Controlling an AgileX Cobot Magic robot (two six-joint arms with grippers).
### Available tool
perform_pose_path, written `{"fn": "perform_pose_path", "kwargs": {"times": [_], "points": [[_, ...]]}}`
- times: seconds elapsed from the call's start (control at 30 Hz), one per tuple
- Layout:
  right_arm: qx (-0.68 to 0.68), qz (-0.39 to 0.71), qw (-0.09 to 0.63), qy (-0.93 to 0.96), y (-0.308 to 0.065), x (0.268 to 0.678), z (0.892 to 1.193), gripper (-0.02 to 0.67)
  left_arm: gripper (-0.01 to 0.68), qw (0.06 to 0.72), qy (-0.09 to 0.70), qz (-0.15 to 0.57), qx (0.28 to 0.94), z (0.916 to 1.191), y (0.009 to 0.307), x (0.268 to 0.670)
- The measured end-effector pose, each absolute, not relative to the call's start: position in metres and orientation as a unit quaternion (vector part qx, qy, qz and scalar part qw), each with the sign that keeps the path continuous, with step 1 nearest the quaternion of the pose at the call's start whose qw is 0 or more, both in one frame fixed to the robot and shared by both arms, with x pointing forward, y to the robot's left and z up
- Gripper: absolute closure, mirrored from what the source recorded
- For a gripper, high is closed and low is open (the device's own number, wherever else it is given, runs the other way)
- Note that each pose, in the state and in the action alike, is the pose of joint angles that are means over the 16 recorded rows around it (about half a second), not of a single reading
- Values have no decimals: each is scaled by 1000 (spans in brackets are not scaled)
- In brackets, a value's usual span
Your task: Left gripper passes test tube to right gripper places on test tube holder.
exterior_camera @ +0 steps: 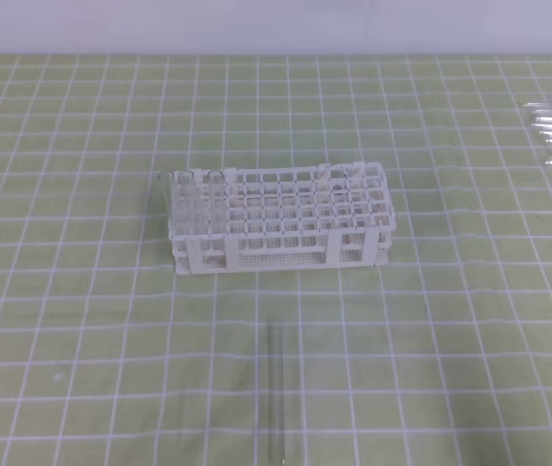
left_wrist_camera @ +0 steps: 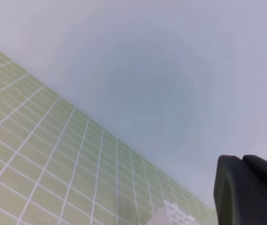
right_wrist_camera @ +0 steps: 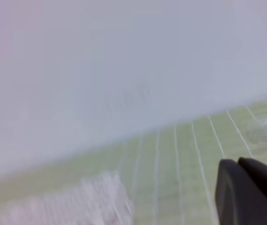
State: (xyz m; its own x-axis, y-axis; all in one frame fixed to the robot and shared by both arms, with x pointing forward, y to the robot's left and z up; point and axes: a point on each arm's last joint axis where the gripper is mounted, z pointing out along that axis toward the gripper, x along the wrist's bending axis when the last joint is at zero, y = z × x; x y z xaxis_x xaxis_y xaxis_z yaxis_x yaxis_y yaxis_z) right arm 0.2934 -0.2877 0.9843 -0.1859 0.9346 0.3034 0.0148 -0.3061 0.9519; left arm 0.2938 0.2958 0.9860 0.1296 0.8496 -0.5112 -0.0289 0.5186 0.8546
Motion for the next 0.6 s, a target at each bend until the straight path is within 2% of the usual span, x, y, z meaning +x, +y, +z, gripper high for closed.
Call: {"fn": "perform_pose_path", "kwargs": {"times": [0.17, 0.6], "points": [[541, 668, 348, 374, -293, 293, 993, 651, 673, 682, 578, 316, 318, 989, 298, 294], [567, 687, 302, 341, -293, 295, 1004, 651, 673, 676, 584, 296, 338, 996, 294, 294]]}}
